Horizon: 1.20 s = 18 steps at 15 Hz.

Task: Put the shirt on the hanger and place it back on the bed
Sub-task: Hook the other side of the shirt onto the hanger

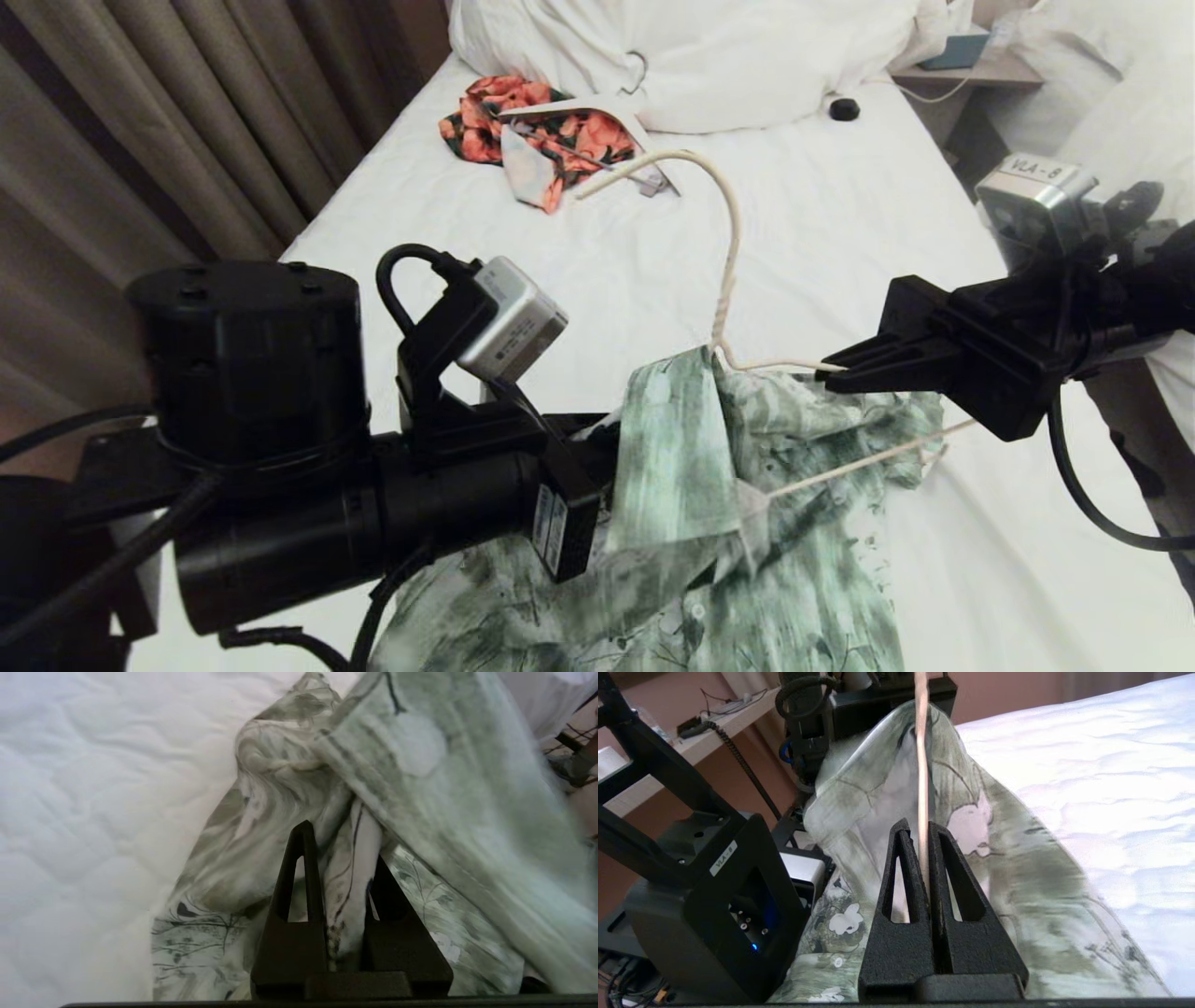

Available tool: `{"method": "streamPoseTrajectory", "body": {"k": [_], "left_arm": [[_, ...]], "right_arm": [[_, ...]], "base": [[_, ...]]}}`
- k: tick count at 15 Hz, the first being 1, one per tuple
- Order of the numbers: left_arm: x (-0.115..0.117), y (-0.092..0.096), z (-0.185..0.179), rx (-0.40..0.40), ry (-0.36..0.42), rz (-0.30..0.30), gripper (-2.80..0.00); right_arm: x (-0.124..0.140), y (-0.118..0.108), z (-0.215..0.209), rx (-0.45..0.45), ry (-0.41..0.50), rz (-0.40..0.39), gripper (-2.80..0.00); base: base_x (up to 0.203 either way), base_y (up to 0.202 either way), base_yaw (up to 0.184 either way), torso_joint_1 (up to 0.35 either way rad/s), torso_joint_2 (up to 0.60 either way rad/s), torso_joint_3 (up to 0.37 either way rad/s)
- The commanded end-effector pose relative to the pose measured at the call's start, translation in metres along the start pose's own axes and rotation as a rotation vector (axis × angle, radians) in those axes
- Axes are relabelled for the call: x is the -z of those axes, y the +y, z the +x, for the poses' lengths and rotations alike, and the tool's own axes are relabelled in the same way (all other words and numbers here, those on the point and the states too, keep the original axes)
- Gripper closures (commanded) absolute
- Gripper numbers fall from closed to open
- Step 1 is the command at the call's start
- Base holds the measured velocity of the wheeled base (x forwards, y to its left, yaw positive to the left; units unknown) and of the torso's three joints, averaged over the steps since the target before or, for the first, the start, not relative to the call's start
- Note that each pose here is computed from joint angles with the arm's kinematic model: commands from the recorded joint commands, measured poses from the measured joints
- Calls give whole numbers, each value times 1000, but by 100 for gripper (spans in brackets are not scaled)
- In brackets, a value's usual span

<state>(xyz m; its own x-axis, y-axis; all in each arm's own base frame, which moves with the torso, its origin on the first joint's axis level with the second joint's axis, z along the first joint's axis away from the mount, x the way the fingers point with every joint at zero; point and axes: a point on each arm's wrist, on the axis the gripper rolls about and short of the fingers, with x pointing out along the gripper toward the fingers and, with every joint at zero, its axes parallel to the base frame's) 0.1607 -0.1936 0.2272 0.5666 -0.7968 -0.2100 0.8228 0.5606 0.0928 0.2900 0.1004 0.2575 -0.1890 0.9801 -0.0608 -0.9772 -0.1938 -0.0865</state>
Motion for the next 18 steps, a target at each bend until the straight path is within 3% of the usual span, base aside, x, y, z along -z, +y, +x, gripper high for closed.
{"method": "streamPoseTrajectory", "body": {"k": [1, 9, 10, 14, 16, 18], "left_arm": [[1, 1, 1, -6, 0, -1, 0], [0, 1, -2, -13, -7, -1, 0], [-1, 2, -3, -13, -13, 0, 0], [-8, 7, -9, -39, -50, -1, 0], [-11, 7, -13, -43, -64, -2, 0], [-12, 7, -13, -44, -67, -1, 0]], "right_arm": [[0, 0, -1, -5, -8, -3, 0], [-11, -7, -3, 12, -10, -47, 0], [-9, -8, -3, 13, -11, -59, -280], [-13, -3, -3, 23, -5, -67, -280], [-27, 12, -6, 65, 22, 7, -280], [-39, 22, -13, 156, 59, 134, -280]], "base": [[0, 0, 0, 0, 0, 0], [0, 0, 0, 0, 0, 0], [0, 0, 0, 0, 0, 0], [0, 0, 0, 0, 0, 0], [0, 0, 0, 0, 0, 0], [0, 0, 0, 0, 0, 0]]}}
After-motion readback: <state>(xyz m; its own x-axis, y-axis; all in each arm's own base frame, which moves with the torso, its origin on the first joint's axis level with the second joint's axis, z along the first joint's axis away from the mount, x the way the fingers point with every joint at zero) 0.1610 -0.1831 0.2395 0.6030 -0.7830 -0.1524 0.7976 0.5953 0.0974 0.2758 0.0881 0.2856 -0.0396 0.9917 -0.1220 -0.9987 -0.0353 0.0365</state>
